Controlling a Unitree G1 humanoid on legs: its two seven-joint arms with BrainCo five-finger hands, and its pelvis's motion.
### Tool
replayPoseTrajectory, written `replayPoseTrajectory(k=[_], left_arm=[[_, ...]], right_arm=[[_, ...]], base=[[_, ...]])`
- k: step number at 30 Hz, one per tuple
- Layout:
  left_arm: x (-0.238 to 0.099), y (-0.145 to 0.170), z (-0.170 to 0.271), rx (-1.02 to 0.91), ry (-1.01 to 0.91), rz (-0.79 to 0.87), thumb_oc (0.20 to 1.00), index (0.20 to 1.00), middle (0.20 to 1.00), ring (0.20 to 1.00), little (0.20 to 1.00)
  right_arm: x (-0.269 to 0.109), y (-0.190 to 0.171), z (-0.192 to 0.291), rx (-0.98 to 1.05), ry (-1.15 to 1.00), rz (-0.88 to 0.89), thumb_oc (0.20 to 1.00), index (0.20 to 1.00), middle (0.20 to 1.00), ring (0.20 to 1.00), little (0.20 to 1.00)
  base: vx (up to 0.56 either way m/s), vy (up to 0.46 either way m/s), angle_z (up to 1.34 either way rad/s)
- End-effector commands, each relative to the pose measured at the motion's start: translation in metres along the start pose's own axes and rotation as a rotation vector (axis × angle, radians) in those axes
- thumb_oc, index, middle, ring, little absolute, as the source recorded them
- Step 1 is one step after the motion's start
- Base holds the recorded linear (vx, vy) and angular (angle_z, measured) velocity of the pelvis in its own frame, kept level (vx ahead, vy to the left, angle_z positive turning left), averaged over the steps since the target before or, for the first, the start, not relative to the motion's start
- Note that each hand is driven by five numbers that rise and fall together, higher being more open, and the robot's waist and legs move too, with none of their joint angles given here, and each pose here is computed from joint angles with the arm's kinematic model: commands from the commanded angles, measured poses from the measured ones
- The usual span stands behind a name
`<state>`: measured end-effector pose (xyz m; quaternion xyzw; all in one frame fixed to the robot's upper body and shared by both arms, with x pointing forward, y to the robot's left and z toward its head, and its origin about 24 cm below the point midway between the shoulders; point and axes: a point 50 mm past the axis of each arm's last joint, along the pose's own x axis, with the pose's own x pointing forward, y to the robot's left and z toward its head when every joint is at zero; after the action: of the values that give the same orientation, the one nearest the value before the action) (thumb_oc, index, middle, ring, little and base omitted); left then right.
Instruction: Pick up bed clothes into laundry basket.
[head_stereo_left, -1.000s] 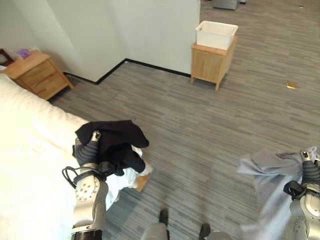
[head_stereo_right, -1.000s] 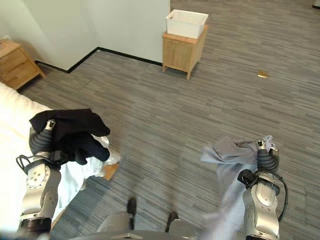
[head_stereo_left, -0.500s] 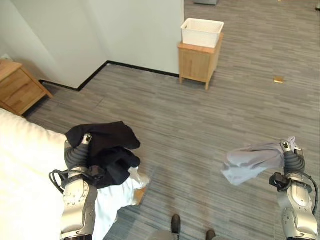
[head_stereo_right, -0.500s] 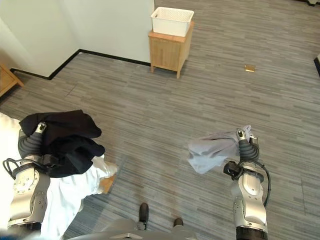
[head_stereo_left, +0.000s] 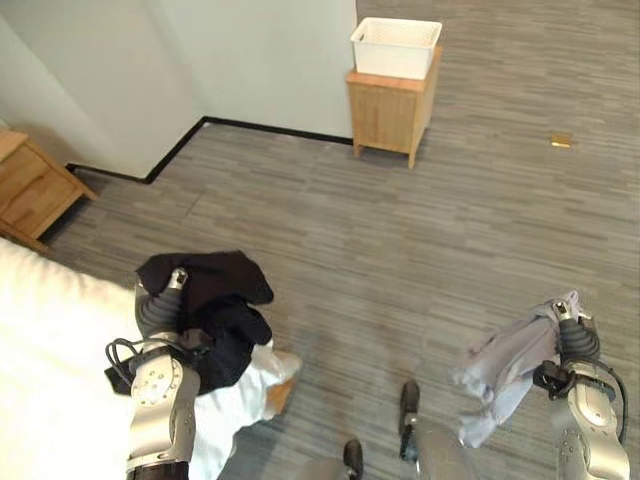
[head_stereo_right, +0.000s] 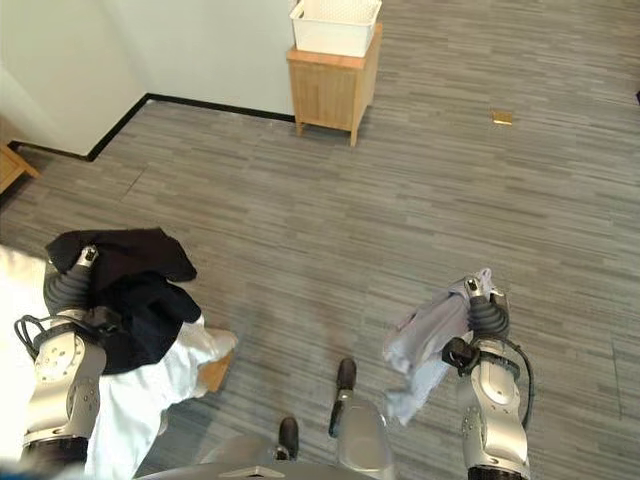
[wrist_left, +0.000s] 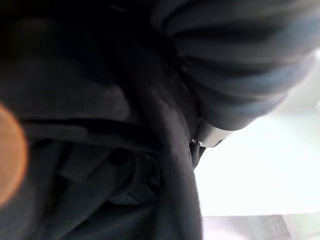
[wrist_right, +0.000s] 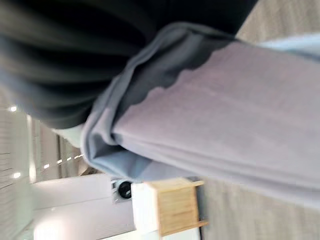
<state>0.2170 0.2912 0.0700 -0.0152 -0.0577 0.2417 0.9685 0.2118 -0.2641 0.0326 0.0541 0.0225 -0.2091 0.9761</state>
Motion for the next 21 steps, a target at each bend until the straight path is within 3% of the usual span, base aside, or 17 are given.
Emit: replayPoseTrajectory(k=[1, 8, 21], left_arm=[[0.015, -0.002, 0.05, 0.0, -0.24, -0.052, 0.2, 0.2, 0.2, 0.2, 0.2], [0.01, 0.0, 0.042, -0.013, -0.2, -0.054, 0.2, 0.2, 0.2, 0.2, 0.2], [0.006, 0.006, 0.041, 0.05, -0.188, -0.045, 0.2, 0.2, 0.2, 0.2, 0.2]], right_arm=[[0.013, -0.007, 0.052, 0.02, -0.247, 0.008, 0.2, 0.2, 0.2, 0.2, 0.2], [0.012, -0.02, 0.058, 0.009, -0.268, -0.067, 0.2, 0.2, 0.2, 0.2, 0.2], [0.017, 0.02, 0.052, -0.036, -0.235, 0.108, 0.2, 0.2, 0.2, 0.2, 0.2]], base=[[0.45, -0.27, 0.33], [0.54, -0.028, -0.37], [0.52, 0.217, -0.24]])
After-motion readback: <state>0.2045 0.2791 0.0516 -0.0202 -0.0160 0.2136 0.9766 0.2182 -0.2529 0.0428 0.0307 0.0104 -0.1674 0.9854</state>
